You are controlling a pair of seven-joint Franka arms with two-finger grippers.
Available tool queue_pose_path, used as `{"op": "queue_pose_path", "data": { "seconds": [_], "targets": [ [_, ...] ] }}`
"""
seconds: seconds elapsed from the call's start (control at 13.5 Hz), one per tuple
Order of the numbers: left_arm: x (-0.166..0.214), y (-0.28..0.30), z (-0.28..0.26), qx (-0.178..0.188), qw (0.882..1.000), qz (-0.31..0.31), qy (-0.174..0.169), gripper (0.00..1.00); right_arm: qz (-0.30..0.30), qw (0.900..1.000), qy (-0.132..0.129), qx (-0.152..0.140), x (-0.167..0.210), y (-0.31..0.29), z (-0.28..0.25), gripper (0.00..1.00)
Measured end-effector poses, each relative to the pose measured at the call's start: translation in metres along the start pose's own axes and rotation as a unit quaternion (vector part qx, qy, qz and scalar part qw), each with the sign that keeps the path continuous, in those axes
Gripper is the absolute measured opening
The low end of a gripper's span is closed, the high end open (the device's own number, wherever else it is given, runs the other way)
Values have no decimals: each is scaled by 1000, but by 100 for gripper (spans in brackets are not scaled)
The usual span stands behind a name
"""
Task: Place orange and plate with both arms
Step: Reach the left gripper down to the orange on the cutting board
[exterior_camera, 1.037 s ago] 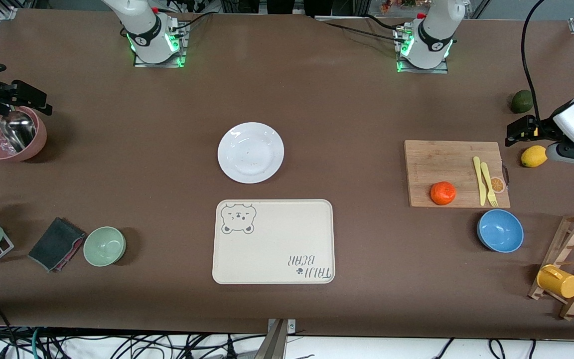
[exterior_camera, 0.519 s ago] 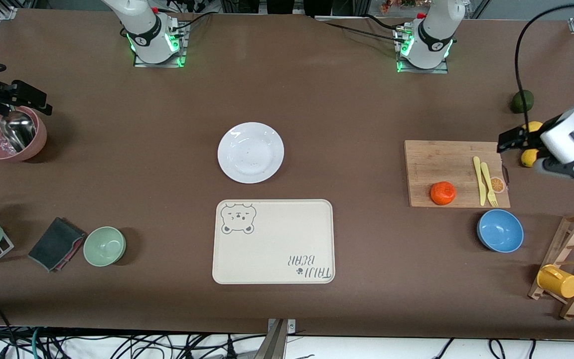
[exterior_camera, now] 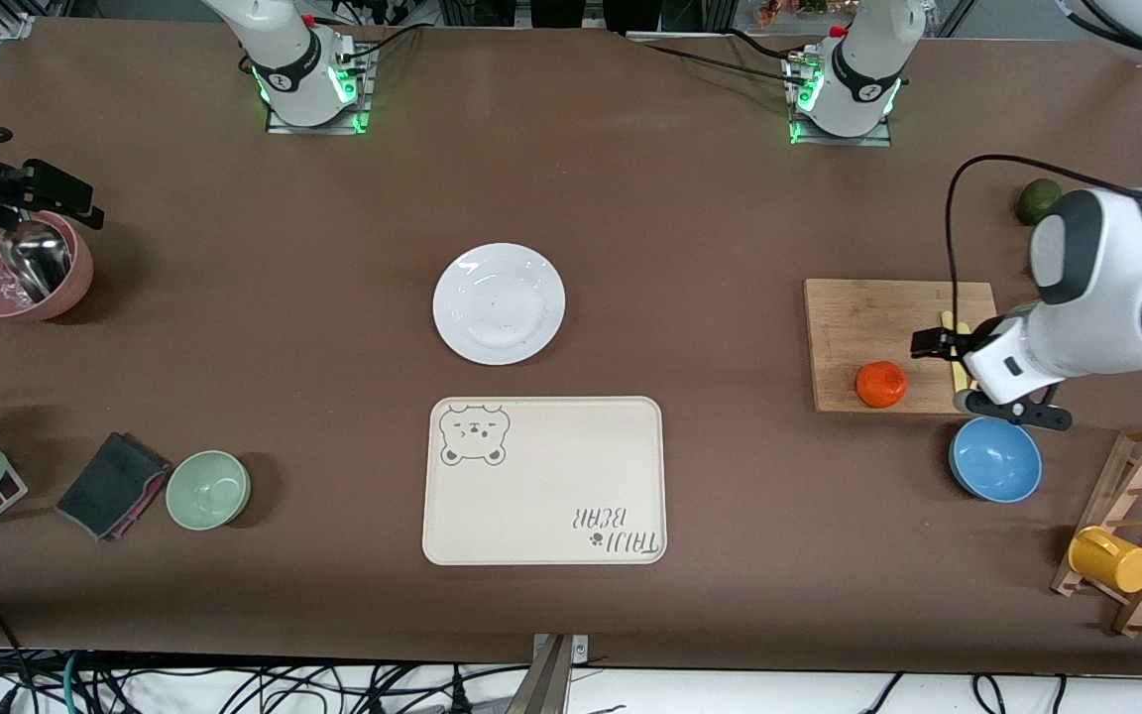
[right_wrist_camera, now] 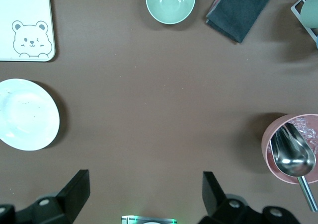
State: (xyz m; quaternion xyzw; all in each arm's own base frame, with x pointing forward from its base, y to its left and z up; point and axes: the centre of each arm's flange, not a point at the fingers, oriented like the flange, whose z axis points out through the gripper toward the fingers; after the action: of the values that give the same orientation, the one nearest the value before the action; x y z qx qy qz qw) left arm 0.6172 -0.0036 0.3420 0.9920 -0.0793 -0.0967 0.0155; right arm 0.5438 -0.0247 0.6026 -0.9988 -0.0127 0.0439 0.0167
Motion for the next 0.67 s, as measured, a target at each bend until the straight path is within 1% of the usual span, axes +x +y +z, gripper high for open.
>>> {"op": "queue_pose_path", "data": {
  "seconds": [0.3,0.67],
  "targets": [
    [-1,22,43,2,999,-28,28,100,0,1000,0,0,0,0,0,100],
    [5,9,83,2,998,-42,40,100,0,1000,0,0,0,0,0,100]
  ]
}}
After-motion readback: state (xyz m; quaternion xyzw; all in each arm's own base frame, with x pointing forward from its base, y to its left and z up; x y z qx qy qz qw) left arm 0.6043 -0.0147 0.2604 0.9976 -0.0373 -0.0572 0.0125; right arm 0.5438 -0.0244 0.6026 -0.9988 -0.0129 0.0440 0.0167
